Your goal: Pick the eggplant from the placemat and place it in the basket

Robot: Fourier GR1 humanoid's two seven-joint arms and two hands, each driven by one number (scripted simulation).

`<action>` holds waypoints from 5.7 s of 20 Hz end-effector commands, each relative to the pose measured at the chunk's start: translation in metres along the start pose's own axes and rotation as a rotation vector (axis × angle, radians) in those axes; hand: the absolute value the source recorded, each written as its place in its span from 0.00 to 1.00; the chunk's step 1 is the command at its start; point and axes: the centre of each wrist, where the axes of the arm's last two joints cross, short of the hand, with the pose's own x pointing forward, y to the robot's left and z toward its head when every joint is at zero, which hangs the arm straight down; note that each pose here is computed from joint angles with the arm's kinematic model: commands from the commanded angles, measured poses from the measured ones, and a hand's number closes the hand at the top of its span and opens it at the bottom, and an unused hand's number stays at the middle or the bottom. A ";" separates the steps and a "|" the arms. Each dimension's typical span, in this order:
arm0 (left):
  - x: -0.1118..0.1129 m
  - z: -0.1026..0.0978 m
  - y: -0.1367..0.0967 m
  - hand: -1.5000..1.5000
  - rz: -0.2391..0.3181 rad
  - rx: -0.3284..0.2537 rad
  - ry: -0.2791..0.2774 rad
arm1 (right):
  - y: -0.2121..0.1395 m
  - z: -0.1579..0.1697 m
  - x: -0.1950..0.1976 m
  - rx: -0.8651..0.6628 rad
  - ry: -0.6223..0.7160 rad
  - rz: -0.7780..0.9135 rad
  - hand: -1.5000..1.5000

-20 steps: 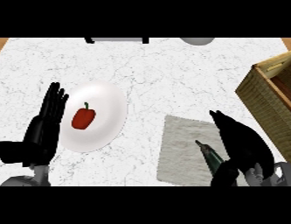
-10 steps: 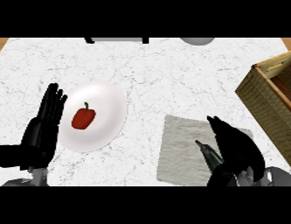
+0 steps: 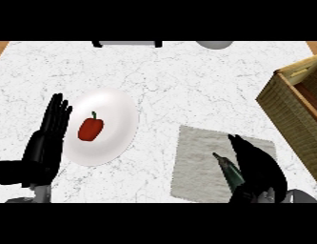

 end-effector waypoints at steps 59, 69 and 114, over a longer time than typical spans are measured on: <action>0.000 -0.016 -0.022 0.50 -0.001 -0.066 -0.004 | -0.202 -0.051 0.150 -1.084 0.347 -0.625 1.00; 0.007 -0.016 -0.021 0.50 0.005 -0.048 -0.002 | -0.229 -0.031 0.183 -1.152 0.465 -0.687 1.00; -0.002 0.005 0.008 0.50 0.003 -0.001 0.013 | -0.161 -0.028 -0.025 -1.068 0.818 -0.582 1.00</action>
